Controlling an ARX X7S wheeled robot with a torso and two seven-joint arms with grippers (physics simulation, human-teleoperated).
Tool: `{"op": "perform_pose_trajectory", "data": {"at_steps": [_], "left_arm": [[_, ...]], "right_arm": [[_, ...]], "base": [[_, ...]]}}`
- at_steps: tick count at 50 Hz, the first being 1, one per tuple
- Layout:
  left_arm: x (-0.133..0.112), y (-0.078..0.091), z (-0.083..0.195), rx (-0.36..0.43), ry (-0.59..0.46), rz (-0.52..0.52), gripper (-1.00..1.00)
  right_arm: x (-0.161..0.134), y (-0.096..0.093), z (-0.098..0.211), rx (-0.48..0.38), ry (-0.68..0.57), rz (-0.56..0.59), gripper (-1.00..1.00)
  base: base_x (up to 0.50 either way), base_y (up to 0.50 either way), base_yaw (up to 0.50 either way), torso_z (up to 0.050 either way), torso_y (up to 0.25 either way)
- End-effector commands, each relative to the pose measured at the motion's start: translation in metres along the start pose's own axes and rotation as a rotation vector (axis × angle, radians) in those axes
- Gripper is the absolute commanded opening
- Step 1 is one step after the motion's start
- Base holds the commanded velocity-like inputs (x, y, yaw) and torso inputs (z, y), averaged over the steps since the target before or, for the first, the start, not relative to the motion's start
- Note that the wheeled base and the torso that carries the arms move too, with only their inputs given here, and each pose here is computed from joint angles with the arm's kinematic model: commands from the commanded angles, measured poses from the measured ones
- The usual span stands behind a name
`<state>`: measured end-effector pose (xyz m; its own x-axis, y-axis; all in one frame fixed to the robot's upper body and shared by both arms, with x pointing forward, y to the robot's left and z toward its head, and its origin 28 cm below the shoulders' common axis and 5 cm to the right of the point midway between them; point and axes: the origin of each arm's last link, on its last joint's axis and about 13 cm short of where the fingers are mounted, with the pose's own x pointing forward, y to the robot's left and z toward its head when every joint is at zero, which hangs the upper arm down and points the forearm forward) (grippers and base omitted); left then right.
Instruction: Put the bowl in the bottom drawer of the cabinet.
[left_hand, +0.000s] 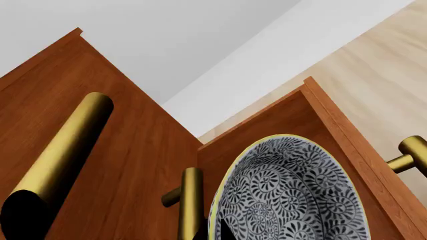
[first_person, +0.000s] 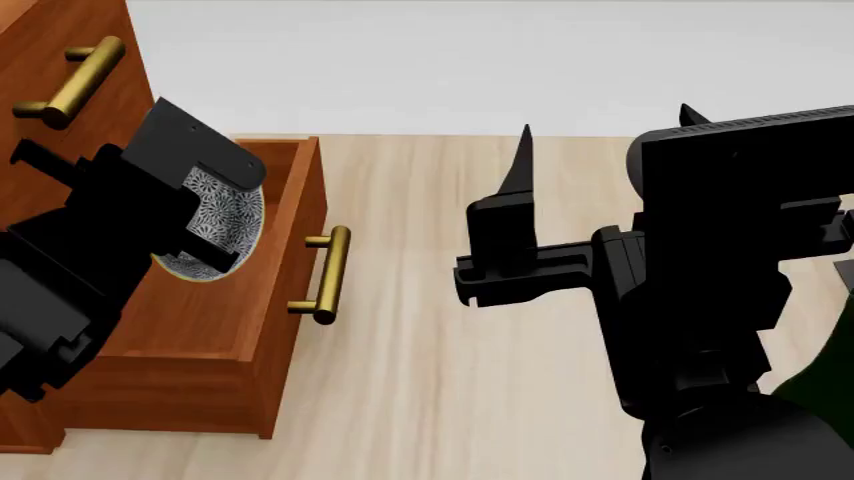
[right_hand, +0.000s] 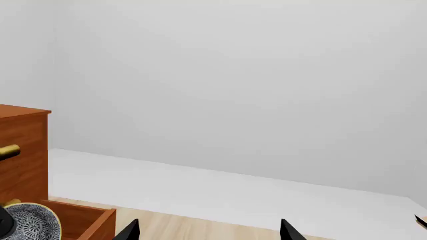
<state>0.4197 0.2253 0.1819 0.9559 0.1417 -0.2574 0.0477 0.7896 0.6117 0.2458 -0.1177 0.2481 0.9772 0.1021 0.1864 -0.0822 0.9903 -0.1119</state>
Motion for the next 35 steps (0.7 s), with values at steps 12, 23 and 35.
{"op": "perform_pose_trajectory", "data": {"at_steps": [12,23,35], "left_arm": [[0.005,-0.01,-0.015,0.014,0.005,-0.002,-1.0],[0.006,-0.015,-0.019,0.02,0.012,-0.001,-1.0],[0.006,-0.019,-0.025,0.019,0.023,-0.007,-1.0]], "right_arm": [[-0.001,0.001,-0.007,0.012,0.017,0.0,1.0],[-0.001,0.001,-0.006,0.012,0.017,0.0,1.0],[0.0,0.001,-0.007,0.011,0.018,-0.001,1.0]], "base": [[0.0,0.0,0.0,0.001,0.0],[0.0,0.0,0.0,0.0,0.001],[0.0,0.0,0.0,0.0,0.0]]}}
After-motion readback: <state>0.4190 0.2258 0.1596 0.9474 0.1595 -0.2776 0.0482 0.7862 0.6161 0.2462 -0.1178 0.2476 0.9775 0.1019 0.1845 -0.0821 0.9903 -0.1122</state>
